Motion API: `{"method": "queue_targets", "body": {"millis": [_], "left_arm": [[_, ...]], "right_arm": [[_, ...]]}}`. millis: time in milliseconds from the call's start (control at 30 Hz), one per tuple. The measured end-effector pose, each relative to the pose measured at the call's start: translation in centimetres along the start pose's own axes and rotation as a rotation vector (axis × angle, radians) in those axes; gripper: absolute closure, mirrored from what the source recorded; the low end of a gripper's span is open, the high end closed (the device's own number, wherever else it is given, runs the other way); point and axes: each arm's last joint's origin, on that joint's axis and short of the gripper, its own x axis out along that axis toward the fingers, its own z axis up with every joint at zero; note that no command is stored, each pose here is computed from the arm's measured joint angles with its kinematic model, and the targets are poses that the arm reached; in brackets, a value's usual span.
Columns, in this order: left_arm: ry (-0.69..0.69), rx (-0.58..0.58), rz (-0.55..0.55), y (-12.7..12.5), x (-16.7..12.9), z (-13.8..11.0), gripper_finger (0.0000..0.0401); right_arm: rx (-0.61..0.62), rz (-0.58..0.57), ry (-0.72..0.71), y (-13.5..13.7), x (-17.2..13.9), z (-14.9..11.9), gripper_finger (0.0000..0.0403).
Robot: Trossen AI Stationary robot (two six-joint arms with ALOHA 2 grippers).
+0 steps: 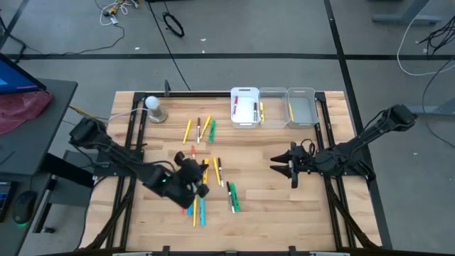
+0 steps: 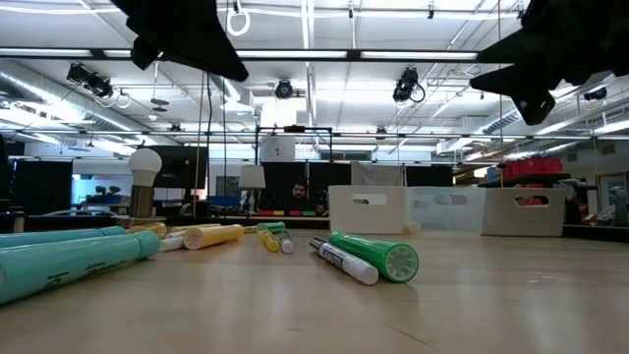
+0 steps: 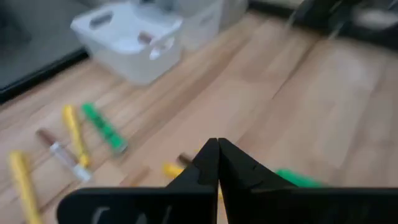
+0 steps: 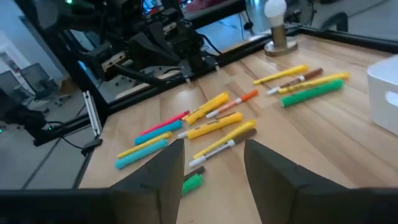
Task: Pick & Place Markers
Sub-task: Put the top green highlighter pen into the transparent bin
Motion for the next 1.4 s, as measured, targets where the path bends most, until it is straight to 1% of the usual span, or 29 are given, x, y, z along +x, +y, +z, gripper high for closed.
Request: {"method": "queue_targets", "body": {"millis": [100, 167, 233, 333, 400, 500, 567, 667, 733, 833, 933, 1033, 1167, 1300, 1400], "left_arm": [[-0.113, -0.064, -0.029, 0.2, -0.2, -1.2, 0.0395], [-0.175, -0.106, -0.005, 0.6, 0.2, -1.9, 0.0396], [-0.220, -0.163, 0.017, 0.8, 0.9, -2.1, 0.0396], [-0.235, -0.203, 0.073, 1.4, 2.5, -2.0, 0.0387], [-0.227, -0.274, 0.107, 2.0, 4.1, -1.5, 0.0378], [-0.154, -0.379, 0.134, 3.8, 7.2, -0.8, 0.0360], [-0.074, -0.402, 0.137, 5.1, 9.3, -0.4, 0.0344], [0.046, -0.444, 0.129, 7.4, 12.2, -0.1, 0.0309], [0.109, -0.472, 0.132, 8.8, 13.8, 0.0, 0.0281], [0.163, -0.529, 0.161, 10.6, 15.7, -0.2, 0.0241], [0.224, -0.545, 0.186, 11.9, 17.2, -1.0, 0.0220], [0.267, -0.547, 0.215, 12.6, 18.3, -1.9, 0.0218], [0.292, -0.535, 0.248, 12.9, 19.1, -3.0, 0.0231], [0.284, -0.508, 0.283, 12.7, 19.4, -3.7, 0.0253], [0.271, -0.484, 0.309, 12.5, 19.5, -4.2, 0.0278]], "right_arm": [[-0.038, 0.003, -0.007, 0.3, 0.7, -0.4, 0.0234], [-0.051, -0.002, -0.009, 0.4, 1.3, -0.7, 0.0234], [-0.055, -0.005, -0.011, 0.5, 1.8, -1.1, 0.0234], [-0.050, -0.003, -0.017, 0.7, 2.4, -1.5, 0.0234], [-0.053, -0.004, -0.014, 0.7, 2.7, -1.8, 0.0234], [-0.058, -0.006, -0.012, 0.8, 2.9, -2.1, 0.0234], [-0.063, -0.007, -0.009, 0.8, 3.0, -2.1, 0.0234], [-0.051, -0.006, -0.009, 0.8, 3.0, -2.1, 0.0234], [-0.046, -0.003, -0.007, 0.8, 3.0, -2.2, 0.0234], [-0.045, -0.002, -0.006, 0.8, 3.0, -2.2, 0.0234], [-0.038, 0.001, -0.004, 0.8, 3.0, -2.2, 0.0234], [-0.039, 0.001, -0.003, 0.8, 3.0, -2.2, 0.0234], [-0.048, -0.003, -0.005, 0.7, 3.0, -2.1, 0.0234], [-0.046, -0.005, -0.006, 0.7, 3.0, -2.1, 0.0234], [-0.042, -0.004, -0.006, 0.7, 3.0, -2.1, 0.0234]]}}
